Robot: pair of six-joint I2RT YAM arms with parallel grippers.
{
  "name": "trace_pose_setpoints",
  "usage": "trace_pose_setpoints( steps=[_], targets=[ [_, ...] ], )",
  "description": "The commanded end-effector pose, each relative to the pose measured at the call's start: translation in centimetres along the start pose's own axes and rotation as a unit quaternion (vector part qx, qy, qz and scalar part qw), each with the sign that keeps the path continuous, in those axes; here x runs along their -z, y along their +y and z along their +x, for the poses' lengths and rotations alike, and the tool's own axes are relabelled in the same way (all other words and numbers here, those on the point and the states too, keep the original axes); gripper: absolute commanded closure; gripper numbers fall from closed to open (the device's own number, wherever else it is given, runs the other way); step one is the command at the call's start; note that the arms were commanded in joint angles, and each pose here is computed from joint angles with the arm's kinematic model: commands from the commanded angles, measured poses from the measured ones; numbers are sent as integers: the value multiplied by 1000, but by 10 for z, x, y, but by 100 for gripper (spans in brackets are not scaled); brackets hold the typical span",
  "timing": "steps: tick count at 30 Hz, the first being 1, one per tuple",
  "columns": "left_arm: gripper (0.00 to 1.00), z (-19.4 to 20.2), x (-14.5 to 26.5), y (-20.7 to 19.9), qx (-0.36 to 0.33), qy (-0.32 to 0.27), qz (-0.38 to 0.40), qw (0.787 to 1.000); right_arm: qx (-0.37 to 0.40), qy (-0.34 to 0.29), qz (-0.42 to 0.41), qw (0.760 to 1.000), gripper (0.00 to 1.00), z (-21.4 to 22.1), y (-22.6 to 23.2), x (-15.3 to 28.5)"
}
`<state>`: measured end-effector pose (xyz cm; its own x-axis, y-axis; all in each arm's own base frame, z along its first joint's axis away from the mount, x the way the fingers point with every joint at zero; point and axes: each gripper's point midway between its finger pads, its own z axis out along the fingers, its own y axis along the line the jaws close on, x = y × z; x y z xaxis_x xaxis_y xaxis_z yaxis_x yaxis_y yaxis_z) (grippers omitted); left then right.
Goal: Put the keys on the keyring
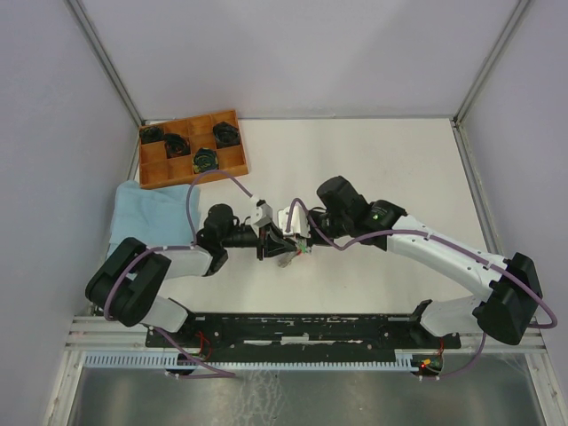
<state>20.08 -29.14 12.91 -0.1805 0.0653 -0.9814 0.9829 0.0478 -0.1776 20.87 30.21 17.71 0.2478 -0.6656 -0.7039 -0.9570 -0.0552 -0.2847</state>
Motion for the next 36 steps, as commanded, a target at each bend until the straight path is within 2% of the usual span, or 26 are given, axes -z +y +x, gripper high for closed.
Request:
trace_pose_setpoints(
  steps=[1, 8, 12, 16, 19, 22, 26, 31, 36],
  targets=[
    [78, -10, -6, 3, 12, -5, 9, 1000, 17, -37, 27, 999, 99, -24, -16, 10],
    [97, -9, -9, 6, 31, 0, 7, 999, 12, -29, 26, 999, 99, -21, -22, 4],
    [97, -9, -9, 11, 44, 0, -8, 999, -4, -21, 46, 999, 99, -15, -35, 3],
    [97, -10, -7, 22, 68, 0, -42, 997, -54, 7, 110, 992, 99, 1, -59, 8],
    [97, -13, -5, 31, 93, 1, -70, 993, -110, 19, 195, 974, 94, 17, -84, 23],
    [97, -13, -4, 37, 117, 2, -92, 989, -167, 16, 270, 948, 80, 28, -106, 41],
    [97, -15, -3, 44, 154, -7, -115, 981, -232, 27, 323, 917, 77, 44, -117, 56],
    [97, -16, 6, 59, 197, -23, -148, 969, -259, -16, 330, 908, 68, 39, -106, 65],
    [97, -19, 9, 60, 212, -47, -152, 964, -327, -85, 264, 903, 63, 18, -82, 50]
  ],
)
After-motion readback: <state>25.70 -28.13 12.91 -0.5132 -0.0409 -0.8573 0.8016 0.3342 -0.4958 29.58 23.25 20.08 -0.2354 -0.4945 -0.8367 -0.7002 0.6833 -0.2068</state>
